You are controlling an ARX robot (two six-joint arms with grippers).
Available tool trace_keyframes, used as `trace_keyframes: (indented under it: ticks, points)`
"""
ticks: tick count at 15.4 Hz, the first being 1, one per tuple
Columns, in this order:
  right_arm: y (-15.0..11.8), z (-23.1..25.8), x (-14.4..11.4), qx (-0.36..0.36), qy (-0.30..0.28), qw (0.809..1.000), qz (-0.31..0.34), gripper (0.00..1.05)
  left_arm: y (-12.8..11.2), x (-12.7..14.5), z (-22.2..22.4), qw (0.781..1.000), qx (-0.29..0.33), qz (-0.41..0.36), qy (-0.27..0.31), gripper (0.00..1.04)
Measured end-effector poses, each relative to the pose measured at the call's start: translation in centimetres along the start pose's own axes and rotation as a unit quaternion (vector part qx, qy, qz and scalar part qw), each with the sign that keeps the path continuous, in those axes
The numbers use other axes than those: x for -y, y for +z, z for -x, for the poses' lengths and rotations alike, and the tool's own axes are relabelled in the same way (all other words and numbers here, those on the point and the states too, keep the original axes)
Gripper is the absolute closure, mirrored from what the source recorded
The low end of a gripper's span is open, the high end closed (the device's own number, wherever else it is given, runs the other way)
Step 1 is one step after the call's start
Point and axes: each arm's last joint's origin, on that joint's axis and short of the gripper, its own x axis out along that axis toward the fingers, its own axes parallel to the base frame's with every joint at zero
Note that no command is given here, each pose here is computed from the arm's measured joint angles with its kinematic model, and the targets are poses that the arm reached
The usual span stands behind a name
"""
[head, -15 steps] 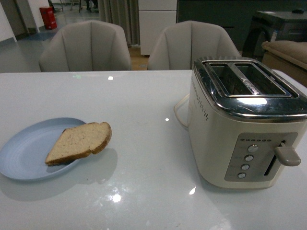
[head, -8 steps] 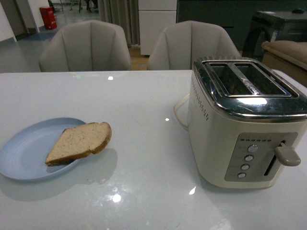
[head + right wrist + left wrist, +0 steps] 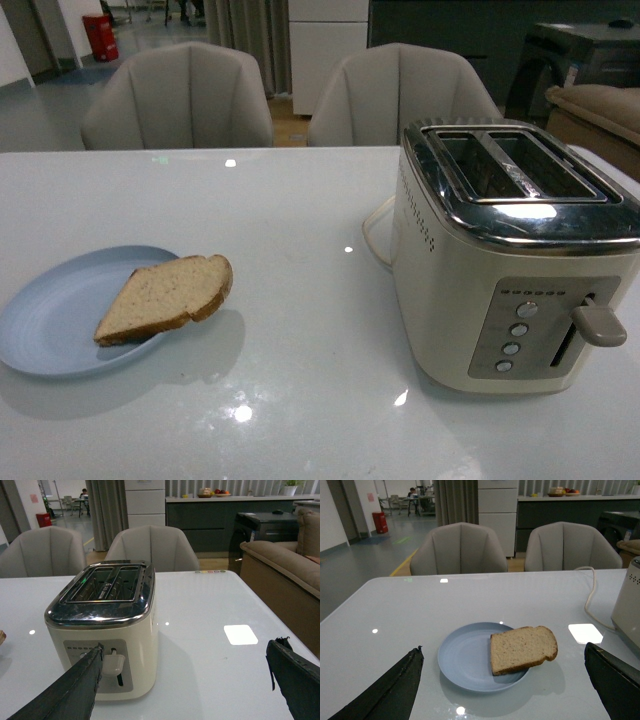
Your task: Left arm holds plate, right arm toasts bread
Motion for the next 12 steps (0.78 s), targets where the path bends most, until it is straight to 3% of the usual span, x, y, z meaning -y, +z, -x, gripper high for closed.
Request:
trace_keyframes:
  ticks: [6, 8, 10, 12]
  points:
    - [0.0, 0.0, 0.0, 0.000, 0.000, 1.000, 0.000, 0.06, -0.1, 0.0, 0.0, 1.000, -0.004, 0.001, 0.002, 0.07]
    - [0.0, 0.0, 0.0, 0.000, 0.000, 1.000, 0.000, 0.06, 0.3, 0.5, -0.2, 0.996, -0.081, 0.028, 0.036, 0.07]
    - [0.0, 0.0, 0.0, 0.000, 0.000, 1.000, 0.000, 0.06, 2.5, 0.9, 0.0, 0.998, -0.042, 0.045, 0.033, 0.07]
    - [0.0, 0.0, 0.0, 0.000, 0.000, 1.000, 0.000, 0.06, 3.0, 0.8, 0.0, 0.997, -0.039, 0.054, 0.028, 0.07]
